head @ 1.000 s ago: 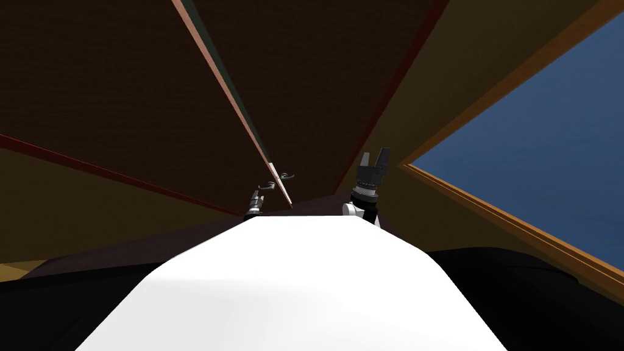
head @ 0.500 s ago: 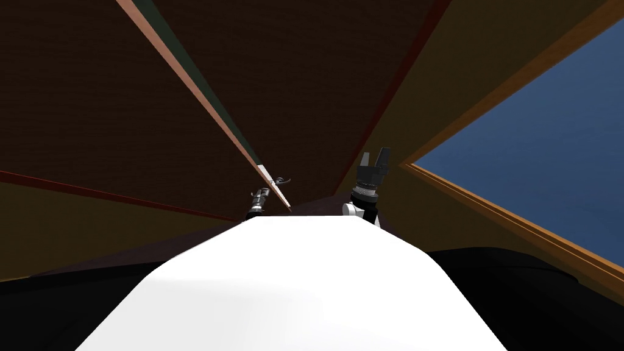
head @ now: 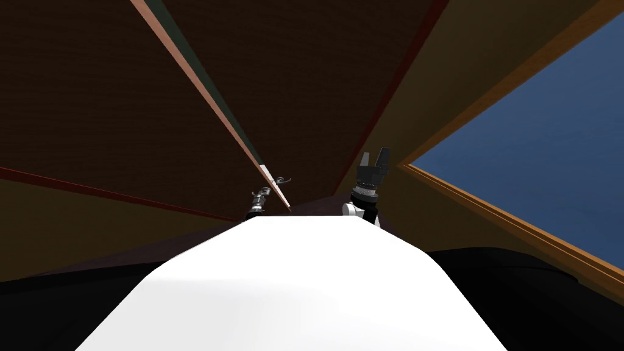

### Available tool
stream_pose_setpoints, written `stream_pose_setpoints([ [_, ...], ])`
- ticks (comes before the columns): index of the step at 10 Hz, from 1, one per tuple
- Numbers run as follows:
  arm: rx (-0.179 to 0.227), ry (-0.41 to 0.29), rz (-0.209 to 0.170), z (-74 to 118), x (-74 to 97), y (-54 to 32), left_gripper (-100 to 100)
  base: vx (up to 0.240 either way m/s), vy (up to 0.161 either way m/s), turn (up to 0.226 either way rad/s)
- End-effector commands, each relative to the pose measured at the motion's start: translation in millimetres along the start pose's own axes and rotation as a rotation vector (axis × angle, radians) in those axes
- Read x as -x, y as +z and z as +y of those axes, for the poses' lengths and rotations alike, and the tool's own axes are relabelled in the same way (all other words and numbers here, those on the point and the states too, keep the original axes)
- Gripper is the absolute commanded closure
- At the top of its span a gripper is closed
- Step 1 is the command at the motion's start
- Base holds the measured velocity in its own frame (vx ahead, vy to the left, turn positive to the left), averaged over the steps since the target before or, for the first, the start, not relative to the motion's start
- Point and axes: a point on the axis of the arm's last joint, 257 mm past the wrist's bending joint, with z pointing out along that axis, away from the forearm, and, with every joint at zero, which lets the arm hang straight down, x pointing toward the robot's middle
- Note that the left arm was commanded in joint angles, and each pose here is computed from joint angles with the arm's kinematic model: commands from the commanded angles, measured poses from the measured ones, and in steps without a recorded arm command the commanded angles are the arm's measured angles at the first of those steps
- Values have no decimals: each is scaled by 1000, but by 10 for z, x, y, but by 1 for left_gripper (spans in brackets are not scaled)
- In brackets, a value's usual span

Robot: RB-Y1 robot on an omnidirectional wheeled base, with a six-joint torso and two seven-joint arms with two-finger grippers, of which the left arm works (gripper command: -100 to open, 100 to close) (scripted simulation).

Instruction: Pull the door open

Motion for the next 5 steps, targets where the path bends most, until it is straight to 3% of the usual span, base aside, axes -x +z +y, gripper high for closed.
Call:
stream_pose_setpoints([
  [1,16,9,-11,49,120,-96,100,-111,45,14],
  [5,25,15,2,74,198,-212,100,-163,21,-23],
])
